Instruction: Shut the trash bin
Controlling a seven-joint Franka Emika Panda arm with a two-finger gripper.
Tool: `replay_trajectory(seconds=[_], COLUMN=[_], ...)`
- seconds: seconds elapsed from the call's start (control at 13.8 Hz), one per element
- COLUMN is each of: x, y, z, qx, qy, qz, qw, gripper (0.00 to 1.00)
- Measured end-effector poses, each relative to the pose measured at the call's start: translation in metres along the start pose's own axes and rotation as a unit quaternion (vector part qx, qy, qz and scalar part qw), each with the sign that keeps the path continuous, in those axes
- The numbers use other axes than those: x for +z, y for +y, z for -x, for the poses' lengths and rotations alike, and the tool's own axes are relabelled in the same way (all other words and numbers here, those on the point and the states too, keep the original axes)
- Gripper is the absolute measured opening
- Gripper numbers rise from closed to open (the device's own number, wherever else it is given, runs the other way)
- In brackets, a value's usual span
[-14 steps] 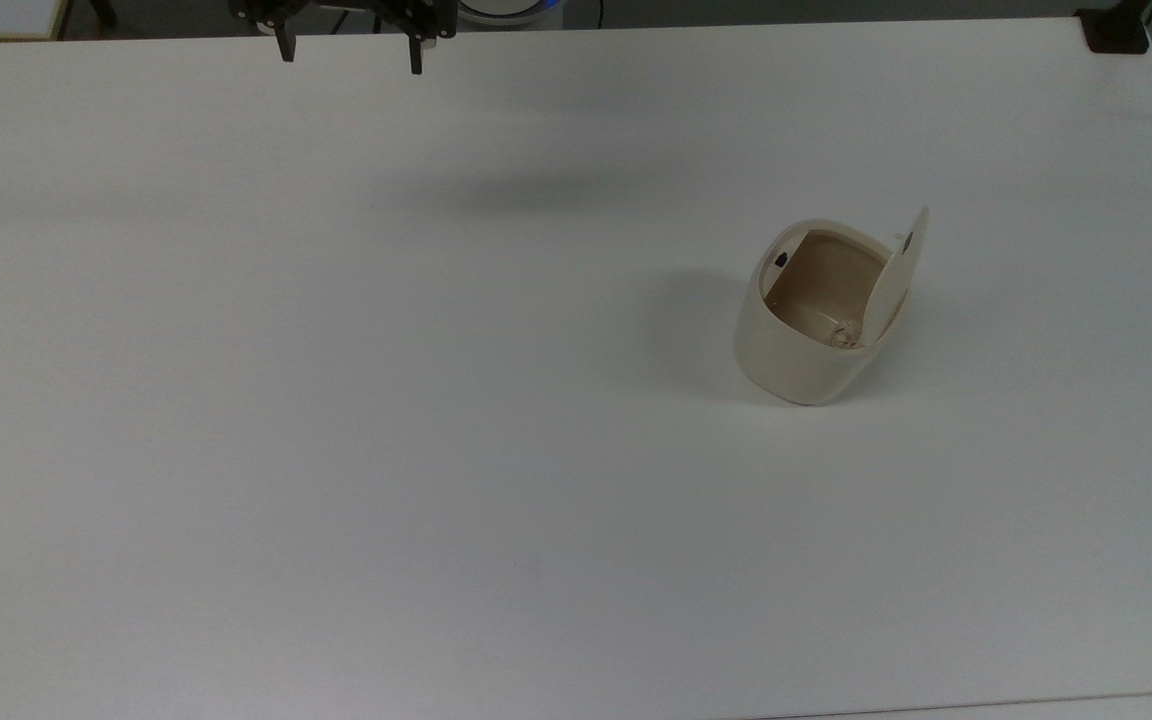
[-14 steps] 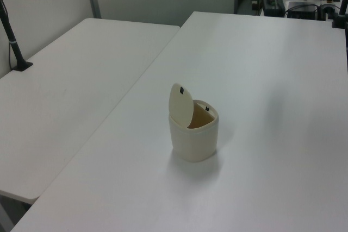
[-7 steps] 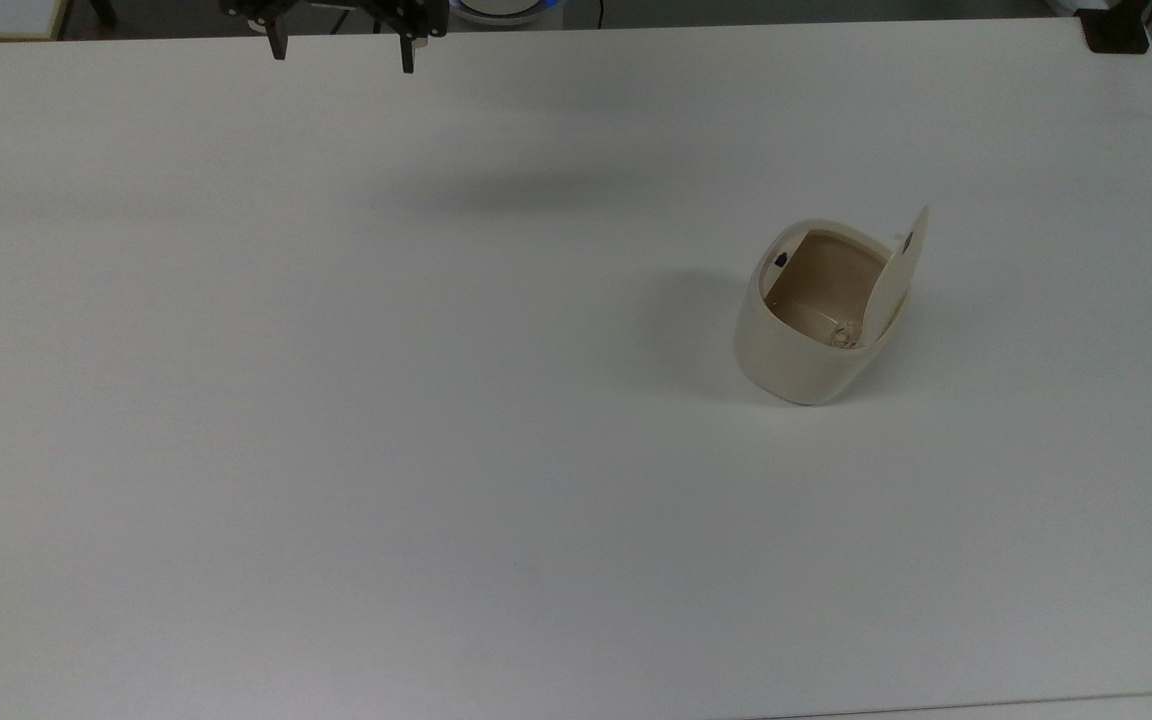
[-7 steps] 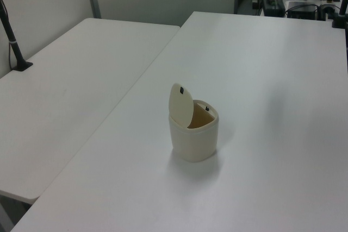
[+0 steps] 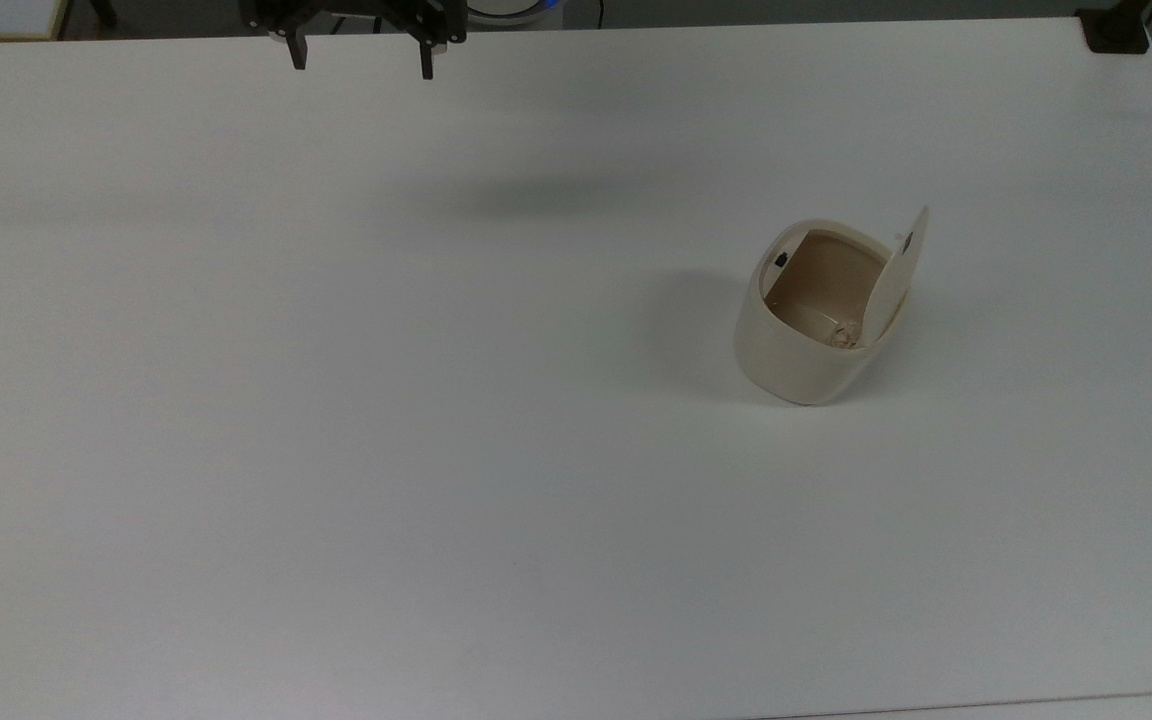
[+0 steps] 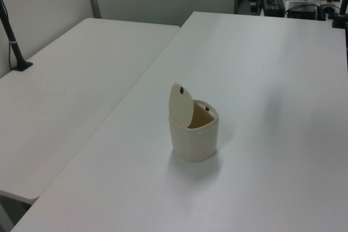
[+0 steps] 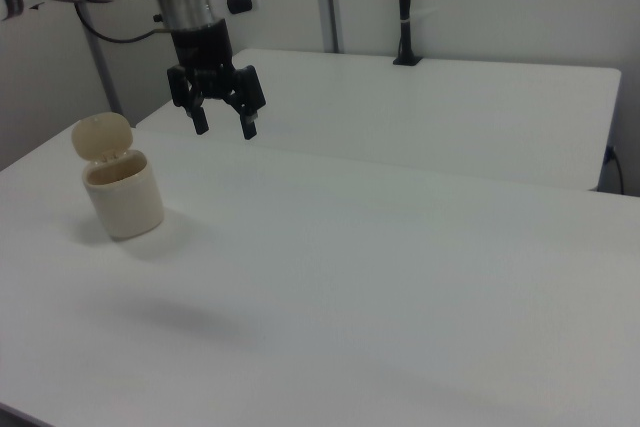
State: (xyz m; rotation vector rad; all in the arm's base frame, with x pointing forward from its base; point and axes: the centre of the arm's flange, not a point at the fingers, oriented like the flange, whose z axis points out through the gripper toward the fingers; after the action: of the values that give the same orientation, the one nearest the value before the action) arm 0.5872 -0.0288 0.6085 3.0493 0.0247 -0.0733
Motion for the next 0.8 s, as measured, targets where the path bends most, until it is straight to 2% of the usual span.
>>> replay_trajectory(seconds=[0.14,0.29,0.36,0.51,0.58,0.65,0.72,0.8], x=[0.000,0.001,0.002,0.006,0.008,0.008,0.007,0.006], y=[0.001,0.001,0.000,-0.007,-0.019,-0.032,-0.050,-0.064], z=[0.000,0.000,-0.001,-0.004,-0.005,-0.006,-0.006,-0.006], qx=[-0.011,-0.030,-0.039,-0.061,-0.082,-0.110,-0.160,-0.217], qy=[0.000,0.000,-0.002,-0.005,-0.006,-0.005,-0.002,0.001], qz=[0.000,-0.001,-0.002,-0.006,-0.012,-0.020,-0.029,-0.037], qw=[0.9999,0.9996,0.9992,0.9981,0.9965,0.9937,0.9866,0.9756], gripper=[0.98,0.85,0.84,0.63,0.47,0.36,0.19,0.18])
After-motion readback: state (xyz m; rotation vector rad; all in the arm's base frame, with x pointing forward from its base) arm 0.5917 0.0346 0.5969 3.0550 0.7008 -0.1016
